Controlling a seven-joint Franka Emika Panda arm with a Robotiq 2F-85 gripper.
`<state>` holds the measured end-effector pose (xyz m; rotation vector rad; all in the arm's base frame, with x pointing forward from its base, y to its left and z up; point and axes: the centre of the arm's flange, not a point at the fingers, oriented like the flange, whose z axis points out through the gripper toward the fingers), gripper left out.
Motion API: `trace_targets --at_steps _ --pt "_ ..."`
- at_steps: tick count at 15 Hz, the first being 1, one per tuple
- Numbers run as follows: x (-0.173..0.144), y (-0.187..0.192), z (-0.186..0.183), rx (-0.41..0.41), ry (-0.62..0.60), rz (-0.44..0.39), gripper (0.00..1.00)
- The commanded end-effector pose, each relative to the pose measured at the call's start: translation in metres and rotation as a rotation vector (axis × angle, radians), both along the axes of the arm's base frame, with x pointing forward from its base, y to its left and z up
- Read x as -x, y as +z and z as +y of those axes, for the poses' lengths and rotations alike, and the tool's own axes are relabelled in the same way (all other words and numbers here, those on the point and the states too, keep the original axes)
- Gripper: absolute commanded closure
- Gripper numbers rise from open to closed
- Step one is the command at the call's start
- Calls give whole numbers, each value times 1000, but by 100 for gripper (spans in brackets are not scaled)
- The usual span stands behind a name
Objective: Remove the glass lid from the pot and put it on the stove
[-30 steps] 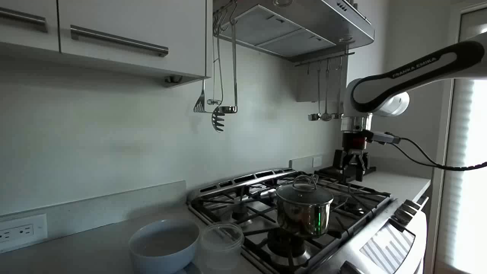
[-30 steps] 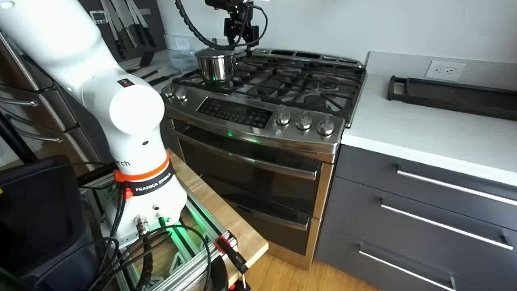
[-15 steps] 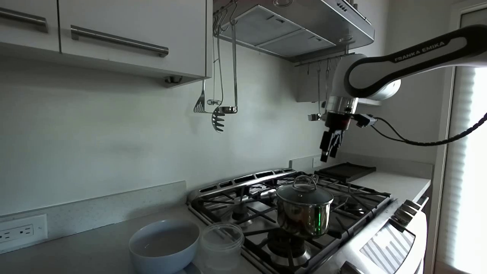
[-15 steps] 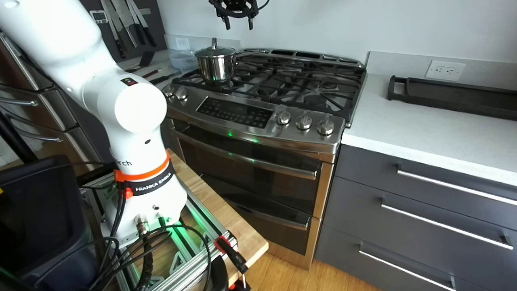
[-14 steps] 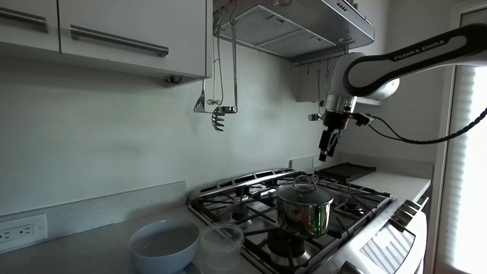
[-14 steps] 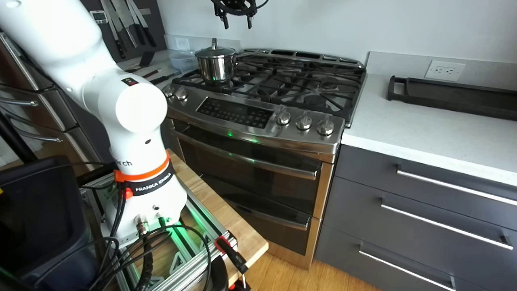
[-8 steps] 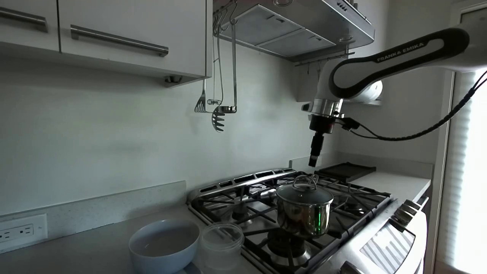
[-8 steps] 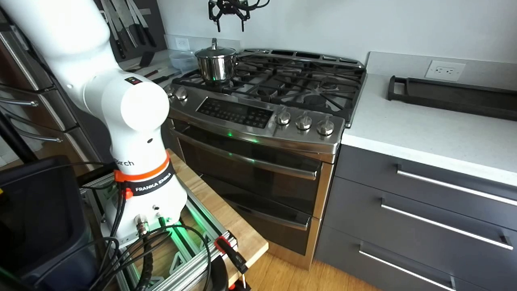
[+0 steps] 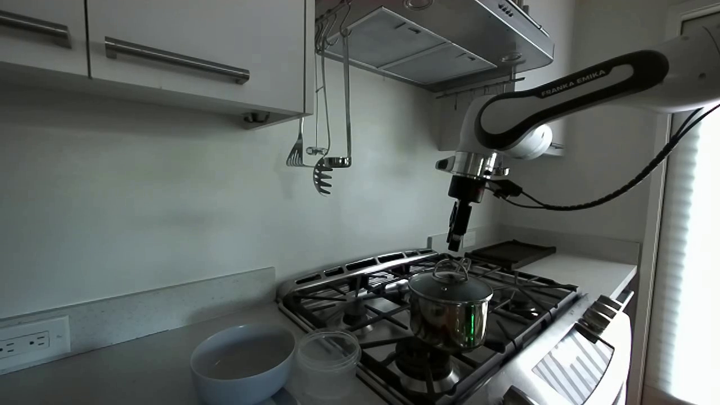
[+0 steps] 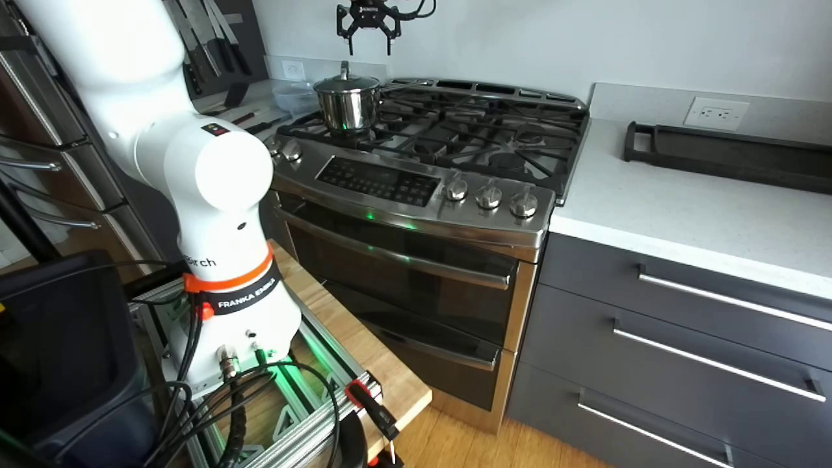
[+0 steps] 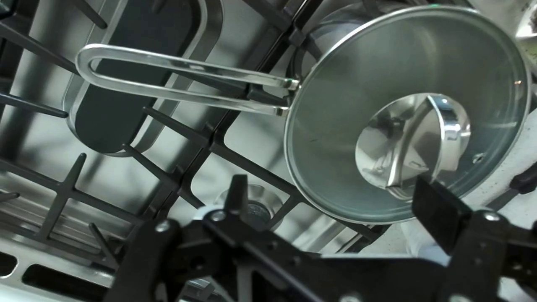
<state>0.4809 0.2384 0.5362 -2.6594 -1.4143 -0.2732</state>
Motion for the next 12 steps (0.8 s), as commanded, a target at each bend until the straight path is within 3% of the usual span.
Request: trace_targets --at_steps 1,6,12 --pt "0 0 0 0 0 0 0" --pt "9 10 19 -3 -41 24 0" --pt "18 1 46 26 -77 119 0"
